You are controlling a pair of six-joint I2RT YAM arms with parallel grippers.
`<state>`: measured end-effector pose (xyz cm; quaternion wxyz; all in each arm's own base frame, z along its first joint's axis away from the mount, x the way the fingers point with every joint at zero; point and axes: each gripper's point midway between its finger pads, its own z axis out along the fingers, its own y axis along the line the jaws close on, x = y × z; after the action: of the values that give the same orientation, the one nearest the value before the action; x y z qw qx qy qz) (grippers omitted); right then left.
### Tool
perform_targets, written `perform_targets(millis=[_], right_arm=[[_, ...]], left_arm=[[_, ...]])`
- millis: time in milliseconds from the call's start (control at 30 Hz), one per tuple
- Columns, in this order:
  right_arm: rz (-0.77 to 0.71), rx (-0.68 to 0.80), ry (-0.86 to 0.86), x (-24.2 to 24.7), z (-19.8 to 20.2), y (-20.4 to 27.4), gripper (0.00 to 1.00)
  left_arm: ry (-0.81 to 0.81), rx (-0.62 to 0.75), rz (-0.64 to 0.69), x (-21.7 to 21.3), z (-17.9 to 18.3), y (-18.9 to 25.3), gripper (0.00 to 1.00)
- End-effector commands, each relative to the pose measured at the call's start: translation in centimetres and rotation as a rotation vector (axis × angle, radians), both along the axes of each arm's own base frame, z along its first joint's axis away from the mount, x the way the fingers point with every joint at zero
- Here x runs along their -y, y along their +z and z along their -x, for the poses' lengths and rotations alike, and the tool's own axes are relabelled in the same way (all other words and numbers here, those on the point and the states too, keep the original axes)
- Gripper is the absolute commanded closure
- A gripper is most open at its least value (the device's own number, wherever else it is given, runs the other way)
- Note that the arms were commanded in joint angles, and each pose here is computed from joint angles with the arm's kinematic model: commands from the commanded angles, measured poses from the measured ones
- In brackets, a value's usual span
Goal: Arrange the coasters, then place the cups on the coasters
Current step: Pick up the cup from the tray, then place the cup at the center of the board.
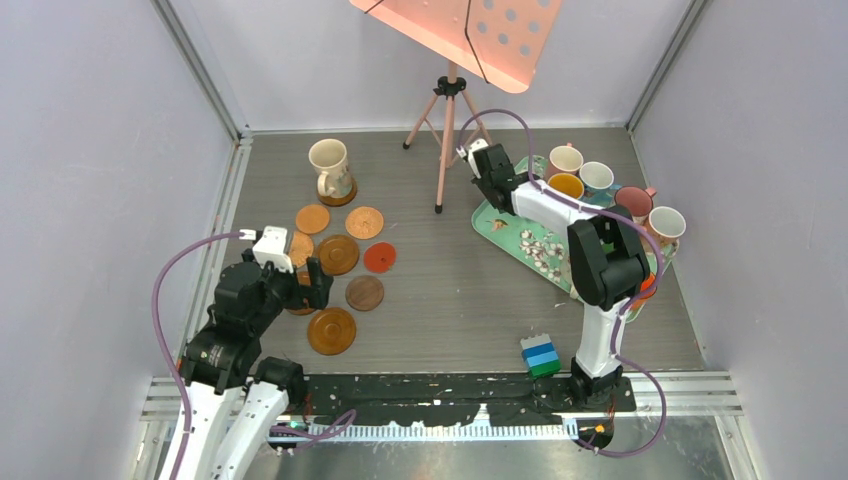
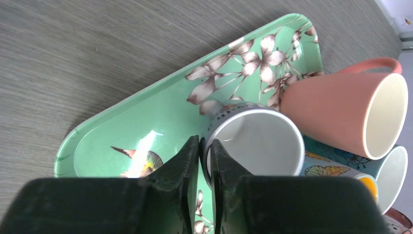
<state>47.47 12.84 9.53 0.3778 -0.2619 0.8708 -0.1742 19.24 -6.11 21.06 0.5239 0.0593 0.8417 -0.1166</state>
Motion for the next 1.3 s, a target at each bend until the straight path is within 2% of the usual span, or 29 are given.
perform_targets(millis=[0, 167, 367, 533, 733, 867, 1133, 1267], right_arm=[[-0.008, 0.076, 0.024, -0.4, -0.6, 4.6, 0.85], [-0.022, 0.107, 0.075, -1.5, 1.1, 8.3, 0.94], [-0.067, 0.078, 0.174, -4.7, 5.4, 10.6, 0.95], [-0.19, 0.053, 0.292, -9.5, 10.0, 11.4, 0.95], [-0.361, -0.034, 0.429, -14.8, 16.7, 10.4, 0.94], [-0.426, -0.122, 0.447, -16.6, 20.6, 8.0, 0.94], [-0.467, -0.246, 0.398, -18.3, 24.5, 4.2, 0.94], [-0.465, -0.281, 0.391, -19.0, 25.5, 2.6, 0.9]], left_arm=[[0.011, 0.036, -0.005, -0.1, -0.6, 0.7, 0.01], [0.027, 0.032, 0.0, -0.3, -0.6, 0.6, 0.0], [0.109, 0.034, 0.003, -1.4, -0.8, 0.6, 0.01], [0.185, 0.026, 0.005, -2.5, -0.9, 0.6, 0.01], [0.178, -0.019, 0.008, -2.2, -0.8, 0.3, 0.01], [0.135, -0.052, 0.03, -1.3, -0.6, -0.1, 0.01], [0.019, -0.137, 0.116, 1.5, 0.0, -1.0, 0.01], [-0.035, -0.175, 0.158, 2.8, 0.3, -1.2, 0.06]])
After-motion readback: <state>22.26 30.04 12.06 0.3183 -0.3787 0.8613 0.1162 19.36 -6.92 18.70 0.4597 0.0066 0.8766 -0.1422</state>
